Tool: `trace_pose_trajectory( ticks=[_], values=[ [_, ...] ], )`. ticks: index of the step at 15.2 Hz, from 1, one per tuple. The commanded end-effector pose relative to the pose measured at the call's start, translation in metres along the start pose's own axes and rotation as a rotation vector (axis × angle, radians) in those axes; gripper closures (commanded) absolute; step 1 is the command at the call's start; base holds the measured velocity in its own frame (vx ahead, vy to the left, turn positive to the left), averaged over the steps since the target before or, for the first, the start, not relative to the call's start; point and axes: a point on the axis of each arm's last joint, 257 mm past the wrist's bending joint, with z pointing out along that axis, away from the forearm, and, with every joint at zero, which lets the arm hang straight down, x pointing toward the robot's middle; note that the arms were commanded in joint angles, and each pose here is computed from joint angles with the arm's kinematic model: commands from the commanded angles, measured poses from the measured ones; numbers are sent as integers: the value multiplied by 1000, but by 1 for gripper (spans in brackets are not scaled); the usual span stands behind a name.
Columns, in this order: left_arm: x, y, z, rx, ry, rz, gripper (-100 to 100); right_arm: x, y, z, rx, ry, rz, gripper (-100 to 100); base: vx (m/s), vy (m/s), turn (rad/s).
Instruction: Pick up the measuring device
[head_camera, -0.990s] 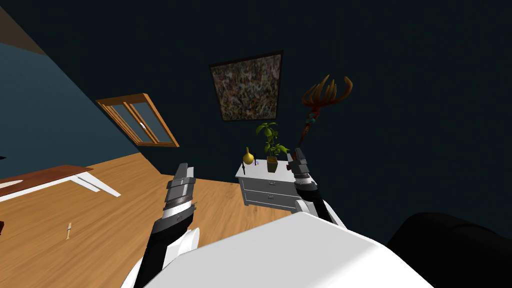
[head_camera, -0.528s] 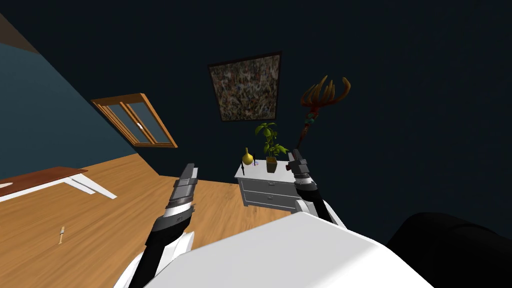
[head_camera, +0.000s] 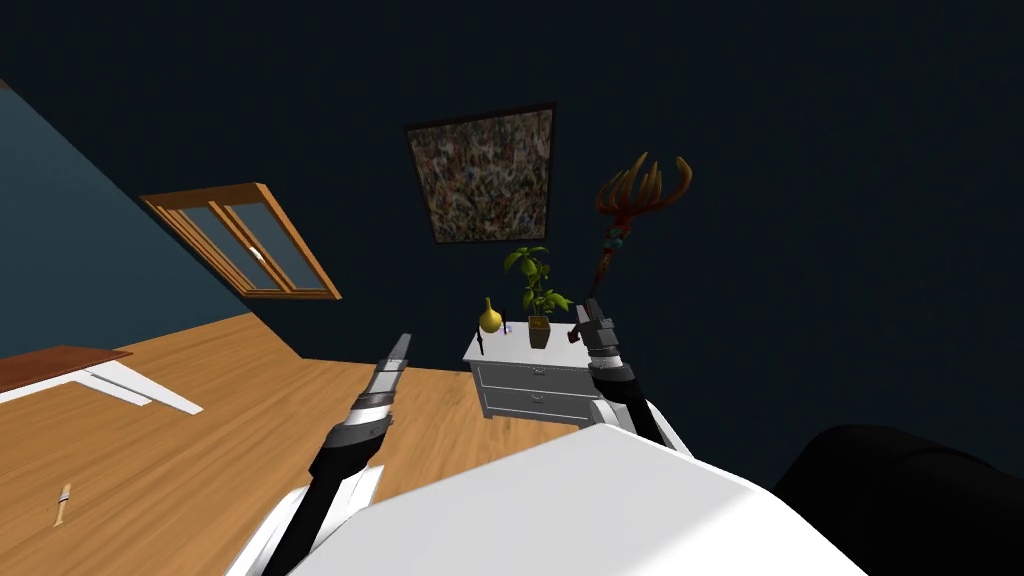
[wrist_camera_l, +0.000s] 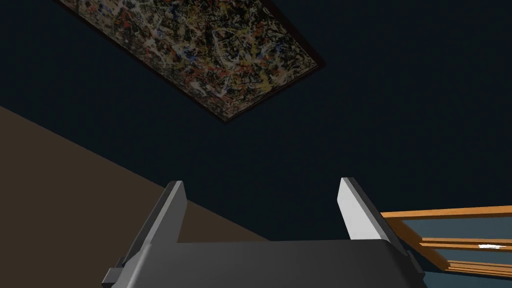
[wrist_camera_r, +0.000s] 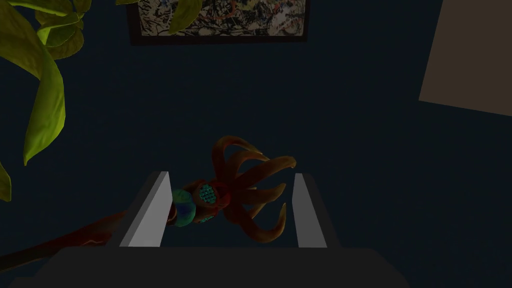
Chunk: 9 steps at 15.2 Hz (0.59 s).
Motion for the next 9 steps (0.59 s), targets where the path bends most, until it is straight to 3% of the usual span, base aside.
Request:
trace_pose_trajectory(
  ticks=[1, 9],
  values=[
    [10, 18, -1, -26, 33, 44, -100, 0, 0, 0, 0, 0, 0, 0, 58, -35, -77],
    [38, 72, -10, -114, 111, 149, -100, 0, 0, 0, 0, 0, 0, 0, 50, -30, -61]
  ],
)
